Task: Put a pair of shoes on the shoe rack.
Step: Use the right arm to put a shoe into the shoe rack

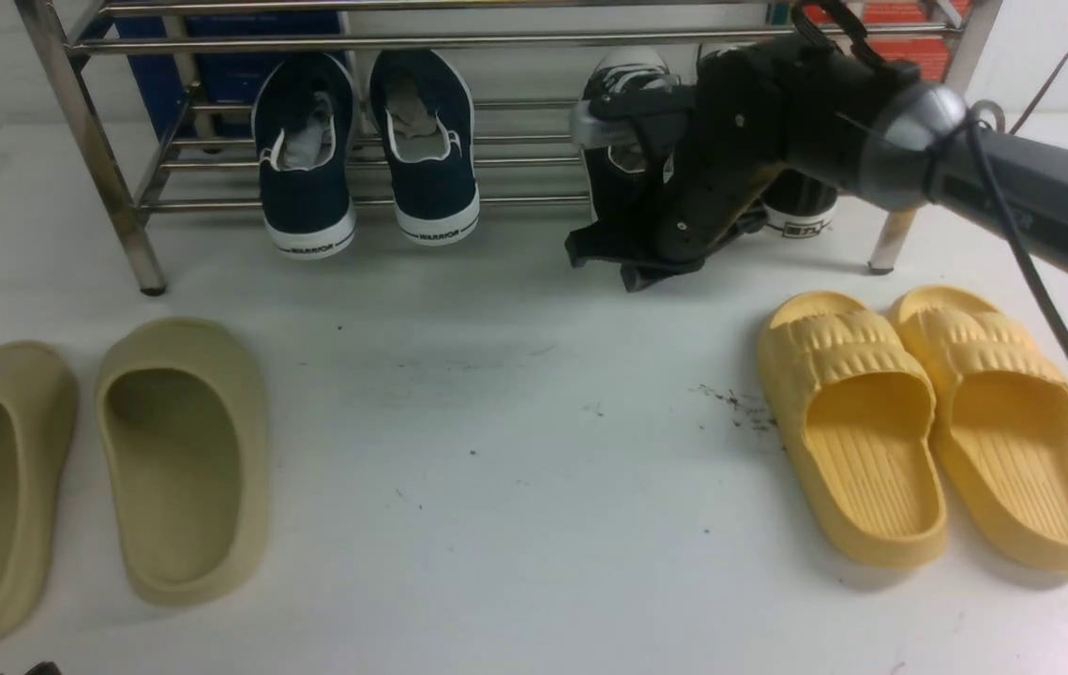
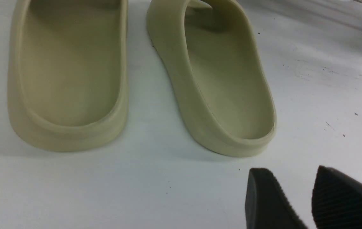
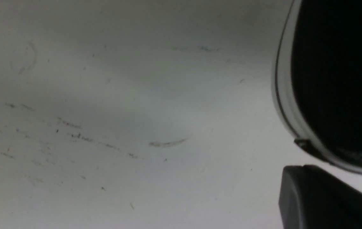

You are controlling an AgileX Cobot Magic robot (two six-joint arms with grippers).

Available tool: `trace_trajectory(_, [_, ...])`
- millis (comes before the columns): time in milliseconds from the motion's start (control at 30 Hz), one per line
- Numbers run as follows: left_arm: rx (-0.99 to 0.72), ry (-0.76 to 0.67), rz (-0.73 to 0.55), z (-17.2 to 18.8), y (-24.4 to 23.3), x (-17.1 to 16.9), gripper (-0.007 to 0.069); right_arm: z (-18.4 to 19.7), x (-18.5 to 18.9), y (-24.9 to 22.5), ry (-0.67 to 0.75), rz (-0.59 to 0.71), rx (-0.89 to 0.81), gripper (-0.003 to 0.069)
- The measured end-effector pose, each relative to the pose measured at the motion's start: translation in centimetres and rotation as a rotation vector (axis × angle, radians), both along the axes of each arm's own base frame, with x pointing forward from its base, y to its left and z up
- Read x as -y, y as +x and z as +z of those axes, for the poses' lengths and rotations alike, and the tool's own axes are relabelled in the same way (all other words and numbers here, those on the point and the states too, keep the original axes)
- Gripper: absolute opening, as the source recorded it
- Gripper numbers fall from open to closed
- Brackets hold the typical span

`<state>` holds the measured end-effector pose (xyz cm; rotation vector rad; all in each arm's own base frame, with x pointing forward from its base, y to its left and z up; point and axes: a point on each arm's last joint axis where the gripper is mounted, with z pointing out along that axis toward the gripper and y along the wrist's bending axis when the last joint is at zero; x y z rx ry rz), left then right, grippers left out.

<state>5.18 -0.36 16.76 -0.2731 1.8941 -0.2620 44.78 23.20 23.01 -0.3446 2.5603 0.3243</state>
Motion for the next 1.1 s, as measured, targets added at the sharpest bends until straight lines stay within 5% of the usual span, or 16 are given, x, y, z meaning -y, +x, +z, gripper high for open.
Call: trace_trajectory(1100, [0.0,0.0,0.0,0.0,0.0,0.0,0.0239,1.1,0.4,0.7,0.026,-0.016,0.101,0.0018])
